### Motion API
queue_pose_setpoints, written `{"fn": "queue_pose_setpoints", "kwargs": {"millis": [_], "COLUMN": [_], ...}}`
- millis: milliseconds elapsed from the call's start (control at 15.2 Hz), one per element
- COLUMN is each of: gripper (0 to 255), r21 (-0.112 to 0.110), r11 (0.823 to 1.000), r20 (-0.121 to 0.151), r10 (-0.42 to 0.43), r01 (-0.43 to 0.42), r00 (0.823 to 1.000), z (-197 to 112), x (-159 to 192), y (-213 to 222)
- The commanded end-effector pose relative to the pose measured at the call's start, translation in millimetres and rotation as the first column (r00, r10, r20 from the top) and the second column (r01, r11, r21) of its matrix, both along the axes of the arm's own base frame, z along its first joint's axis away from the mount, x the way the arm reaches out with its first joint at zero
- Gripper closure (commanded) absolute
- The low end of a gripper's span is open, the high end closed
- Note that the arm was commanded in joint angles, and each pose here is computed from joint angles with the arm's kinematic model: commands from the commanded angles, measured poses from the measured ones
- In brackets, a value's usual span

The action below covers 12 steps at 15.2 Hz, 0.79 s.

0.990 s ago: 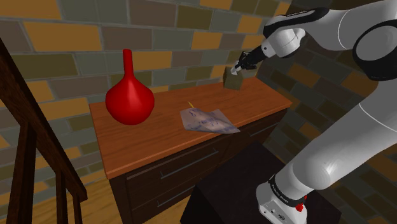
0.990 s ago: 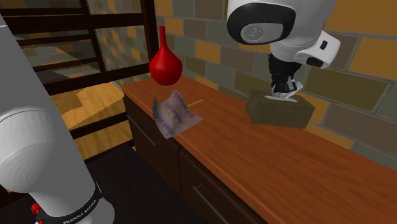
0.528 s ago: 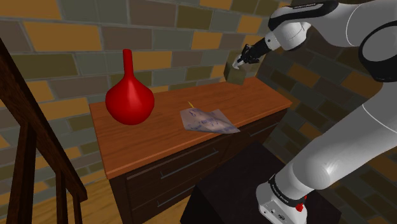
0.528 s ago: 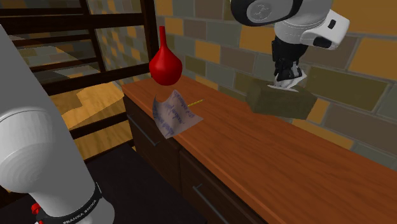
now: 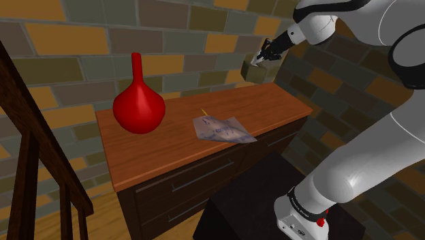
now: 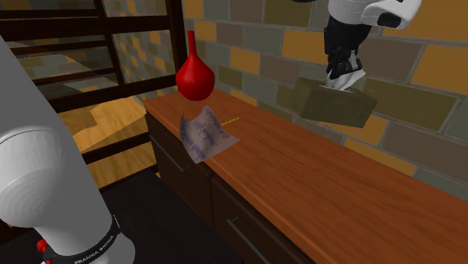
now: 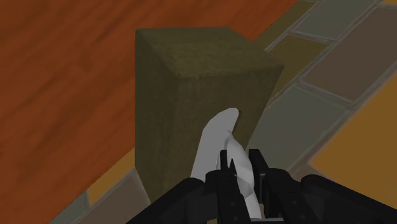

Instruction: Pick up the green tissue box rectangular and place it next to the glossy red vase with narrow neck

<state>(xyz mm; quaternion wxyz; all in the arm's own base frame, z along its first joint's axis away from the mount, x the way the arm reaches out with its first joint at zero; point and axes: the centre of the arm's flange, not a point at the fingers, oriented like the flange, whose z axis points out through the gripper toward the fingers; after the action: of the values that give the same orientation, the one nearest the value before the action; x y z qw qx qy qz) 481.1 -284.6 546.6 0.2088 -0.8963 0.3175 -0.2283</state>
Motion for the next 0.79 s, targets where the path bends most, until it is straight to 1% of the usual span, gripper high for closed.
{"fn": "queue_pose_setpoints", "kwargs": {"millis": [0, 726], "gripper": [255, 255], "r21": [-0.001, -0.001], "r11": [1.0, 1.0], "r20": [0.003, 0.003], "r10": [0.0, 0.0], "r01": [0.0, 0.0], "r00": [1.0, 1.0], "z": [12, 70], "x": [-1, -1], "y": [-1, -1]}}
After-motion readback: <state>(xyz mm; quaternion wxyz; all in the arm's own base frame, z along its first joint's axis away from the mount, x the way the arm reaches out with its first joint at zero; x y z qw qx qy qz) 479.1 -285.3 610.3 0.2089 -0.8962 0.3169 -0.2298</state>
